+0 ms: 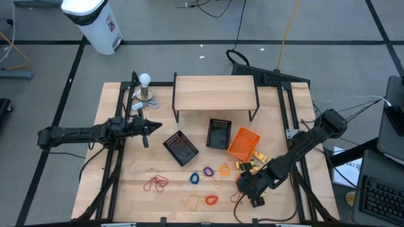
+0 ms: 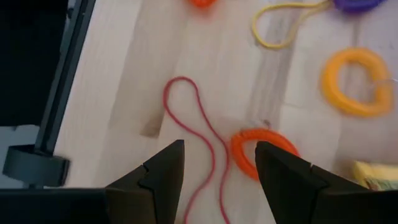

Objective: Pick & Place Office Desk Supplies
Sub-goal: Put the red rubber band into the left black bin

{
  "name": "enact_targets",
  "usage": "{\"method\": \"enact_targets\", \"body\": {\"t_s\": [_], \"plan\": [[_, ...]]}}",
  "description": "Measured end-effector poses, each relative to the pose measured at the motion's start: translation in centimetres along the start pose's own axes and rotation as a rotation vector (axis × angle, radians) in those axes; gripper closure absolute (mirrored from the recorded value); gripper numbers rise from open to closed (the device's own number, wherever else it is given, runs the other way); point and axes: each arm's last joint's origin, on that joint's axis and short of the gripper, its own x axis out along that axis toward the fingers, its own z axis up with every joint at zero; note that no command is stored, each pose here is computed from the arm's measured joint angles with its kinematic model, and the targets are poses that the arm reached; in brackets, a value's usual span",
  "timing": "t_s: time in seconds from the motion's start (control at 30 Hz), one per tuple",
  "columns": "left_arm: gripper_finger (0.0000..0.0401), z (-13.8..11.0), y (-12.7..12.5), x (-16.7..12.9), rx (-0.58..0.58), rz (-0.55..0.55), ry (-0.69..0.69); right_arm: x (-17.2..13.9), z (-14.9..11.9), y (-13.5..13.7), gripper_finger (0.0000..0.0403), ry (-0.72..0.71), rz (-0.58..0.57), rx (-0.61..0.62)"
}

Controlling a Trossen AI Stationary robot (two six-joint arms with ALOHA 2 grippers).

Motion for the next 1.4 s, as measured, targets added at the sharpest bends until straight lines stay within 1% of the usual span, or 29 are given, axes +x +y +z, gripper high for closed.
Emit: {"method": "enact_targets", "body": {"t_s": [0.2,0.4,0.53,0.67,0.87,1.0,1.1,1.17,1.4], "plan": [[0.0377,0.0,0.0,0.0,0.0,0.0,0.0,1.2,1.7,1.9,0.022,0.009,0.004,-0.124],[0.0377,0.0,0.0,0.0,0.0,0.0,-0.001,2.6,1.7,1.9,0.0235,0.062,-0.02,-0.178],[0.0377,0.0,0.0,0.0,0.0,0.0,0.0,4.0,1.6,2.1,0.0238,0.068,-0.016,-0.202],[0.0377,0.0,0.0,0.0,0.0,0.0,0.0,5.4,1.3,2.1,0.023,0.098,-0.004,-0.208],[0.0377,0.0,0.0,0.0,0.0,0.0,0.0,6.6,0.9,2.0,0.0219,0.127,-0.015,-0.232],[0.0377,0.0,0.0,0.0,0.0,0.0,0.0,7.2,0.7,2.0,0.0222,0.145,-0.017,-0.238],[0.0377,0.0,0.0,0.0,0.0,0.0,0.0,7.5,0.6,1.9,0.0236,0.156,-0.019,-0.238],[0.0377,0.0,0.0,0.0,0.0,0.0,0.0,7.5,0.5,2.0,0.0253,0.163,-0.005,-0.23],[0.0377,0.0,0.0,0.0,0.0,0.0,0.0,7.8,-0.1,1.6,0.0339,0.198,0.024,-0.207]]}}
